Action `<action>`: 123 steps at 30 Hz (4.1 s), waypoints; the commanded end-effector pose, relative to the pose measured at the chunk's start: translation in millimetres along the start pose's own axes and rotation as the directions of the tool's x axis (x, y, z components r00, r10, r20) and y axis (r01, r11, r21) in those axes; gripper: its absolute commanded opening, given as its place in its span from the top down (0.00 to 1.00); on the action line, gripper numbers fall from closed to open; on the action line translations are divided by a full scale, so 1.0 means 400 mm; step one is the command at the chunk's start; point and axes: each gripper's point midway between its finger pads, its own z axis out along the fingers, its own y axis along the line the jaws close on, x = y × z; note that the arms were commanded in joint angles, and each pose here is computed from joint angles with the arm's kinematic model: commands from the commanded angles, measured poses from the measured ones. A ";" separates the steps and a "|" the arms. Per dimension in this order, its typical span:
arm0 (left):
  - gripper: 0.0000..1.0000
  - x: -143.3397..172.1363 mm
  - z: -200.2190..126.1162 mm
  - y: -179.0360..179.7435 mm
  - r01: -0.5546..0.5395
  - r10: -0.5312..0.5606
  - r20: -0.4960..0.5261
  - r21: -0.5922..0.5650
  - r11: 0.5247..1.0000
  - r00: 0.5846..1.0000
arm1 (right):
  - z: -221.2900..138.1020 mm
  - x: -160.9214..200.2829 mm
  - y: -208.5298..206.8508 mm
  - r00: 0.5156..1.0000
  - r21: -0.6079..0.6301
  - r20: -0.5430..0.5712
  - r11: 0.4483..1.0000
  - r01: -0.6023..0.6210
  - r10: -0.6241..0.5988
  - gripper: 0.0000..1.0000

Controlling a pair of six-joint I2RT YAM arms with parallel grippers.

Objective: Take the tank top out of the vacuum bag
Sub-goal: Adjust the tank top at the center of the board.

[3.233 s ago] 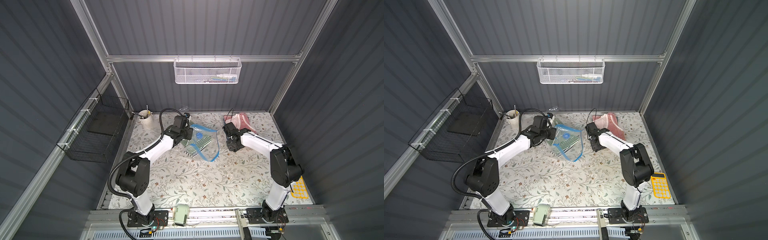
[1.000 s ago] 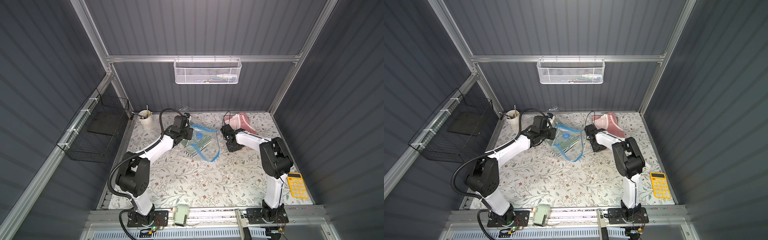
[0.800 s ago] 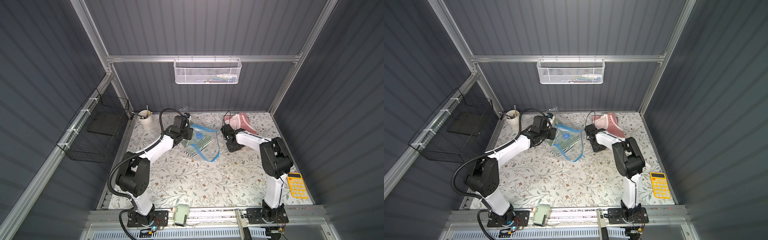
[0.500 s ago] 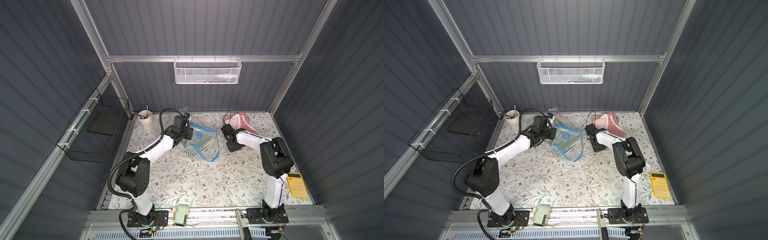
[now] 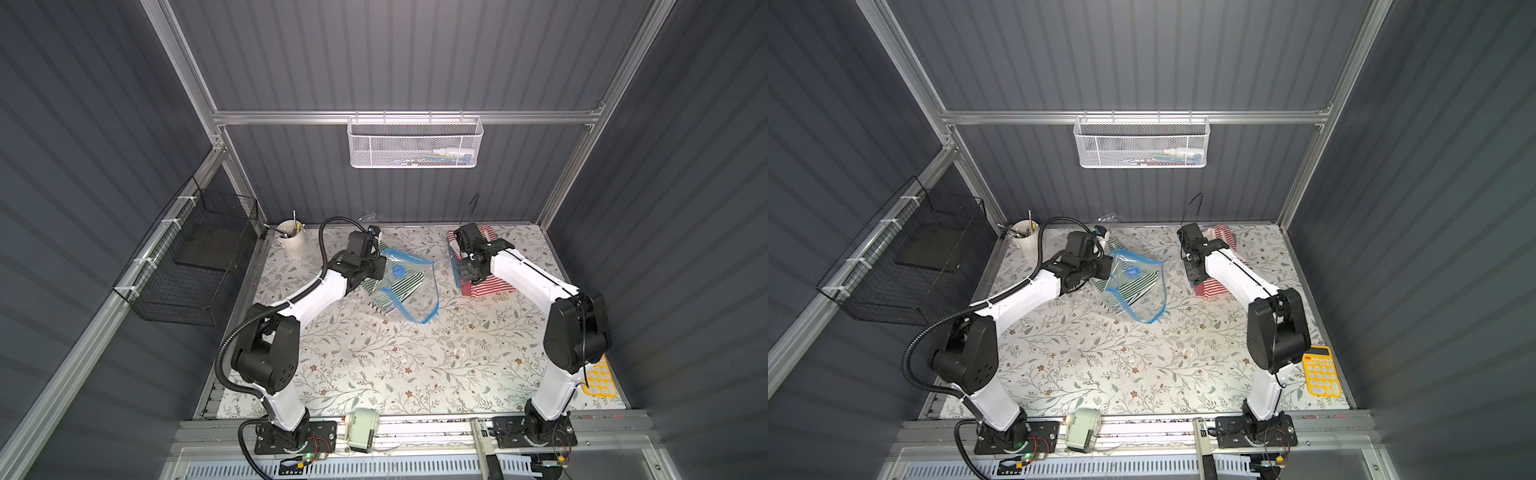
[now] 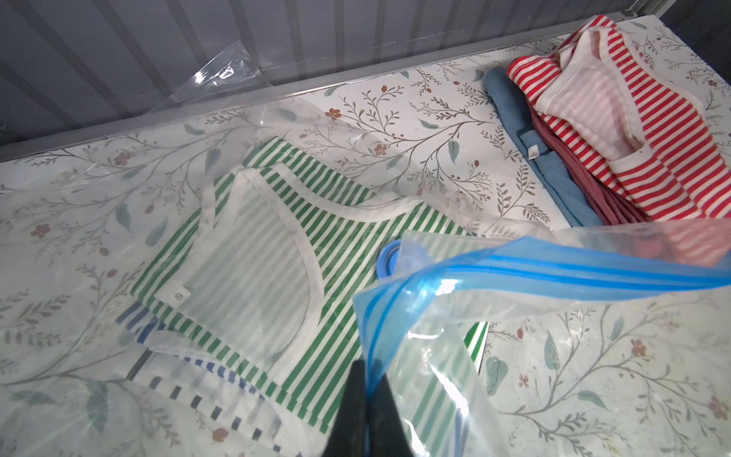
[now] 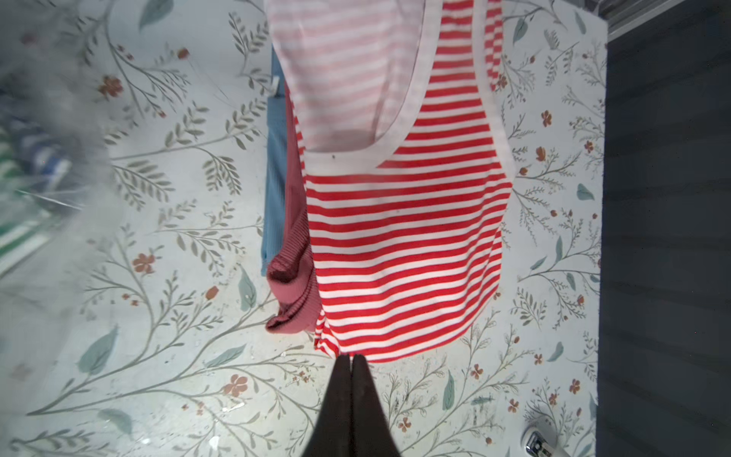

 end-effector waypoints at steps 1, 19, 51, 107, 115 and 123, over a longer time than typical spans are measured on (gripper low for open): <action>1.00 -0.009 -0.006 -0.003 0.000 0.000 -0.009 0.006 1.000 1.000 | 0.018 0.053 0.013 0.997 -0.024 -0.077 1.000 0.019 -0.021 0.77; 1.00 -0.002 0.003 -0.004 0.000 0.000 -0.019 0.008 1.000 1.000 | 0.193 0.206 0.032 0.974 0.065 -0.220 0.995 0.076 -0.060 0.73; 1.00 0.000 0.006 -0.008 0.003 -0.003 -0.023 0.016 1.000 1.000 | 0.206 0.194 0.018 0.979 0.084 -0.198 0.994 0.064 -0.047 1.00; 1.00 0.000 0.006 -0.017 -0.002 0.002 -0.025 0.023 1.000 1.000 | 0.187 0.180 0.008 0.971 0.067 -0.234 0.996 0.061 -0.044 1.00; 1.00 -0.002 0.003 -0.018 -0.003 0.003 -0.022 0.025 1.000 1.000 | 0.125 0.143 -0.013 0.980 0.063 -0.193 0.997 0.051 -0.038 1.00; 1.00 -0.006 0.001 -0.019 -0.003 0.003 -0.020 0.025 1.000 1.000 | 0.088 0.088 0.033 0.989 -0.055 -0.148 0.998 0.023 -0.031 1.00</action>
